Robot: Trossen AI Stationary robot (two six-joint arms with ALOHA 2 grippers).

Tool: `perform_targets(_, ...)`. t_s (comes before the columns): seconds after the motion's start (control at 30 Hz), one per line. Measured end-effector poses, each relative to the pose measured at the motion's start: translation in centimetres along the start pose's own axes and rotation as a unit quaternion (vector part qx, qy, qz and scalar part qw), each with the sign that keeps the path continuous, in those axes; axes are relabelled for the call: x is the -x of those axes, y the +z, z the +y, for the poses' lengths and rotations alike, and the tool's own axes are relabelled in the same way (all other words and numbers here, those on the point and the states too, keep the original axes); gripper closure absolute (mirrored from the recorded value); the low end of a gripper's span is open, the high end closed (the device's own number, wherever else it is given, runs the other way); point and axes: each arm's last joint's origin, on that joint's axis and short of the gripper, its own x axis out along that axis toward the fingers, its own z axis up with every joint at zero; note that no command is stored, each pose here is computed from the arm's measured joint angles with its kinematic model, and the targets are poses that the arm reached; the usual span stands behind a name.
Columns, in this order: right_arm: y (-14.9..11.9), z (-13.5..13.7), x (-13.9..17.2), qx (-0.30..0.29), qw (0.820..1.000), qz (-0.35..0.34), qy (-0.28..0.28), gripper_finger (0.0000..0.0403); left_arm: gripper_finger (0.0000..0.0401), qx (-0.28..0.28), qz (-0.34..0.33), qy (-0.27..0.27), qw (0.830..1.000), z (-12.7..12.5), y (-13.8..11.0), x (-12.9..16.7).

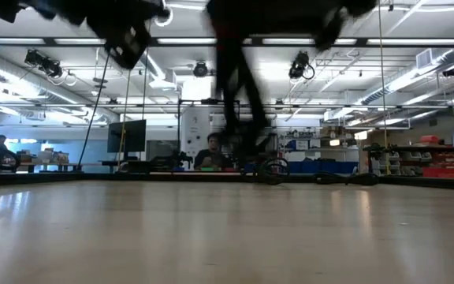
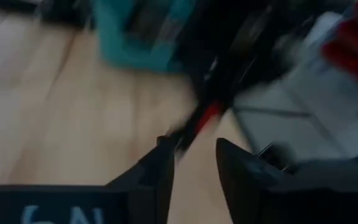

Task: Pick and place USB-C Cables
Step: Put the black charger cable into the blue bin

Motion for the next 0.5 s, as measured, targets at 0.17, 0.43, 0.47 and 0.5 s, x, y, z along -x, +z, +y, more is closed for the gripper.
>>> perform_targets(0.17, 2.3, -0.8, 7.3, 0.001, 0.995, 0.097, 0.028, 0.0345, 0.0257, 0.013, 0.063, 0.064, 0.996, 0.6, -1.6, 0.1)
perform_targets(0.43, 6.0, -6.3, 15.7, -0.002, 0.919, 0.395, -0.008, 0.0346, 0.0258, 0.004, 0.076, 0.097, 0.992, 0.0, -2.6, 0.1)
perform_targets(0.47, 6.0, -6.8, 16.2, 0.009, 0.908, 0.419, -0.015, 0.0346, 0.0258, 0.002, 0.074, 0.1, 0.992, -0.1, -2.6, 0.2)
perform_targets(0.5, 5.8, -7.3, 16.6, 0.02, 0.894, 0.446, -0.021, 0.0346, 0.0259, 0.0, 0.071, 0.105, 0.992, -0.2, -2.7, 0.2)
